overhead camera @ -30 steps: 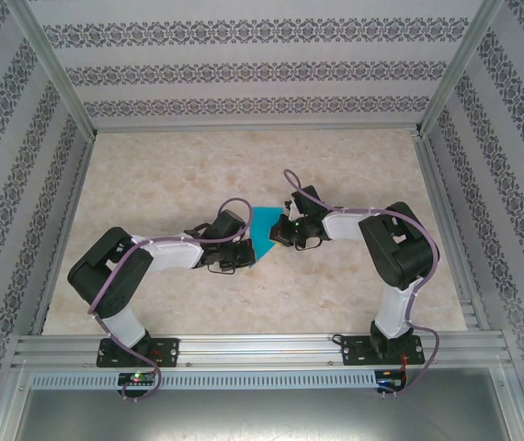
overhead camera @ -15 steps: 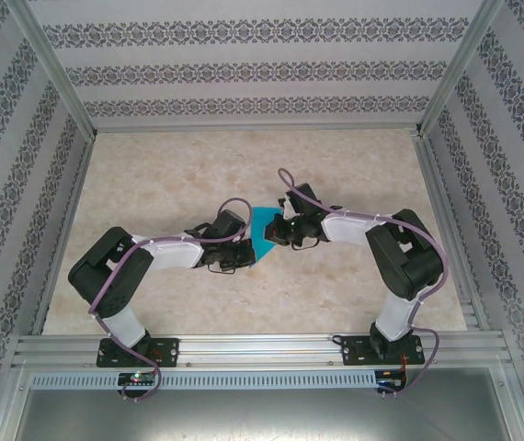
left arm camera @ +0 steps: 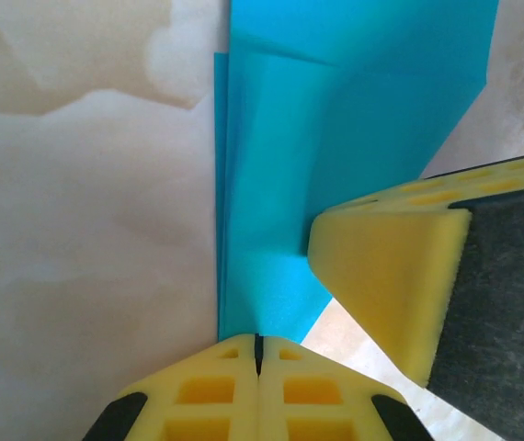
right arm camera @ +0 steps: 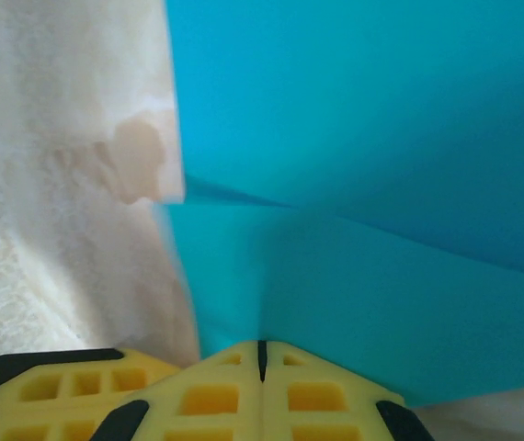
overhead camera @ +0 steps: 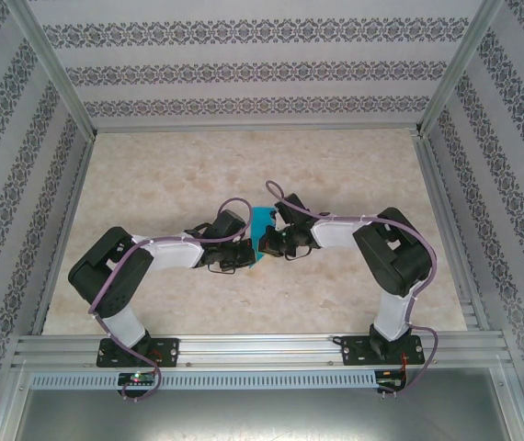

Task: Fold a paper plane with a square sheet of paper (pick it up from the middle)
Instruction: Third fold the triangle at the center of the table.

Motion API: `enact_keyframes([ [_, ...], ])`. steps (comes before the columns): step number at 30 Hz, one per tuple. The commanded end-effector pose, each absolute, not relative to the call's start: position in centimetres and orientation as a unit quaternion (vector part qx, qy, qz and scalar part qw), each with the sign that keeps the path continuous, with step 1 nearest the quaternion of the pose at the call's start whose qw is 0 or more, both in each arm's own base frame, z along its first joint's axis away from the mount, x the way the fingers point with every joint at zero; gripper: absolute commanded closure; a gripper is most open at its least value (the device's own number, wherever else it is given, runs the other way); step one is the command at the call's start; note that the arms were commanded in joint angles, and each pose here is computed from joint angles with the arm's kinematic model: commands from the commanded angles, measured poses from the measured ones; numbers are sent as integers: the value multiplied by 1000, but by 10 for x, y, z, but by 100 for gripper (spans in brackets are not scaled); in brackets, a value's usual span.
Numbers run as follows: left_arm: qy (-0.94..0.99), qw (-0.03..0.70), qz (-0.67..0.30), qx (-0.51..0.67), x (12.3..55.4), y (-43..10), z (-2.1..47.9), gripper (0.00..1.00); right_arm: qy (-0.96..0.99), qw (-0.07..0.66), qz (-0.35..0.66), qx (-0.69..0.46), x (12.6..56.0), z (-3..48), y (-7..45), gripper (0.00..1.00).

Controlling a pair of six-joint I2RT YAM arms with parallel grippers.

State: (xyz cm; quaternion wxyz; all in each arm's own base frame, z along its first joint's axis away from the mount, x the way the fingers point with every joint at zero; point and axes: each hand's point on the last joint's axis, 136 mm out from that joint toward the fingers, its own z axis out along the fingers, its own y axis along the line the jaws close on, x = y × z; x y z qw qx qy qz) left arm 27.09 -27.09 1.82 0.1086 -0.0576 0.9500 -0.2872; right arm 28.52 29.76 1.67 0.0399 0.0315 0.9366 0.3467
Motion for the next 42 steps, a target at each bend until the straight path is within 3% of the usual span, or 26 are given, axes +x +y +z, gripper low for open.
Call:
enact_keyframes([
  [1,976,47,-198,-77,237,-238,-20,100,949,39,308,45,290,-4,279,100],
  [11,987,-21,-129,-91,201,-208,-51,100,950,75,280,119,329,-9,200,100],
  [17,986,9,-154,-62,221,-224,-29,100,945,128,276,118,345,32,185,100],
  [23,972,76,-222,-10,257,-259,25,99,935,139,309,104,335,58,197,99],
  [29,950,167,-262,-13,296,-278,74,76,918,133,359,103,324,74,212,75],
  [33,940,207,-265,-50,314,-276,75,69,908,133,383,99,321,76,218,52],
  [38,936,214,-271,-72,322,-281,65,68,903,143,394,97,323,77,220,32],
  [42,936,199,-280,-70,322,-288,57,74,905,139,390,102,324,73,219,27],
])
